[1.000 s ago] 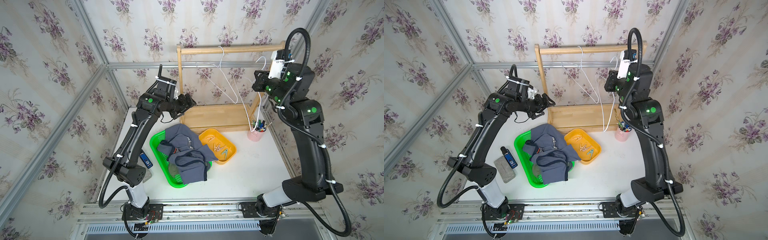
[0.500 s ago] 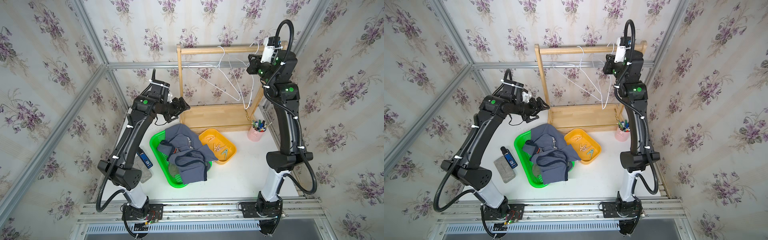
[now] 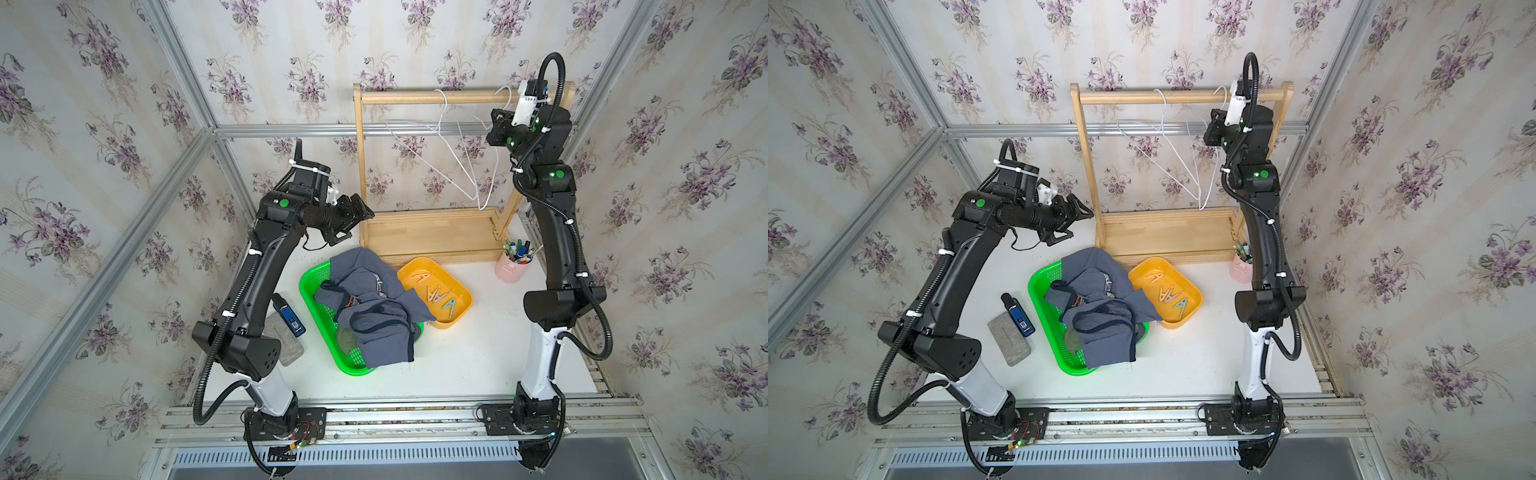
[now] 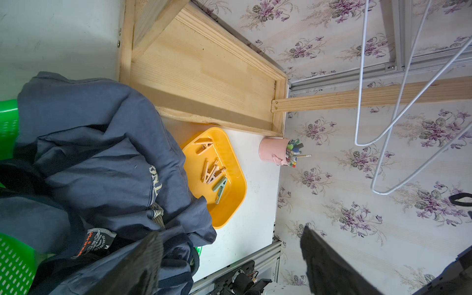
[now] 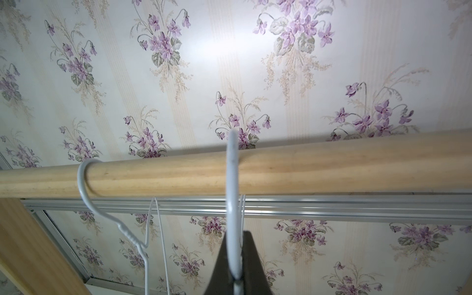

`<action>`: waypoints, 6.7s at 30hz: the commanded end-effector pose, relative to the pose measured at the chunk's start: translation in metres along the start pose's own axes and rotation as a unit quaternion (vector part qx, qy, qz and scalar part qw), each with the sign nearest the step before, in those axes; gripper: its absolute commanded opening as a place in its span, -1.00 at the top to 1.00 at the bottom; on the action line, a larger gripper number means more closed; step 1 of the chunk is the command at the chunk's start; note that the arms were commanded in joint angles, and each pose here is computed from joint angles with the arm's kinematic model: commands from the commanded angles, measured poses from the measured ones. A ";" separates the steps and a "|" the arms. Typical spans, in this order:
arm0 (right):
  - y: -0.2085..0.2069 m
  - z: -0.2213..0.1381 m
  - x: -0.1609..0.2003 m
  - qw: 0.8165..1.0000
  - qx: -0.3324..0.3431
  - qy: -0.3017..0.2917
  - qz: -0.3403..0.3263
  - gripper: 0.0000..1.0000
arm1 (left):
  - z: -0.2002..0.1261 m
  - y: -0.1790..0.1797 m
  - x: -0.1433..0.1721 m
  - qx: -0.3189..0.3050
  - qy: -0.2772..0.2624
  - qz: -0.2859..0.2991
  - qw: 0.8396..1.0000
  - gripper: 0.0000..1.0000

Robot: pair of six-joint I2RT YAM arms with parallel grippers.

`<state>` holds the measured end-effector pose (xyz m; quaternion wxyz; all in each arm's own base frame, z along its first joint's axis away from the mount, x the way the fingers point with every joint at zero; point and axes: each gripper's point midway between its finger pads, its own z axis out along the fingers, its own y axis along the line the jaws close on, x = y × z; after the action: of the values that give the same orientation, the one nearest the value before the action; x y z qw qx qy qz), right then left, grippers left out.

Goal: Remove the clothespins securing tank tops to the hanger
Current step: Place the hanger on the clothesline, then place the tank top in the basket, then reset both arms

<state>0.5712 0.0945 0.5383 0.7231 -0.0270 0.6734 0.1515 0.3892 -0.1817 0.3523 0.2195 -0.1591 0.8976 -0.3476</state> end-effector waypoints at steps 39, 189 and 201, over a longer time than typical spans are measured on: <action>-0.033 -0.017 0.015 0.994 0.080 0.055 0.038 -1.00 | -0.008 0.011 -0.001 -0.014 -0.014 -0.016 1.000 -0.74; -0.050 -0.187 0.325 0.944 0.112 0.304 0.060 -0.99 | -0.045 0.161 0.017 -0.262 -0.236 0.188 0.917 -0.99; -0.106 -0.188 0.433 0.915 0.182 0.358 0.018 -0.99 | 0.033 0.299 0.001 -0.330 -0.260 0.243 0.874 -0.99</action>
<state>0.4185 0.0334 0.0633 0.3780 0.0737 0.9220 0.0389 0.3337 0.0151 0.1044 0.3599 -0.1133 0.9204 0.1021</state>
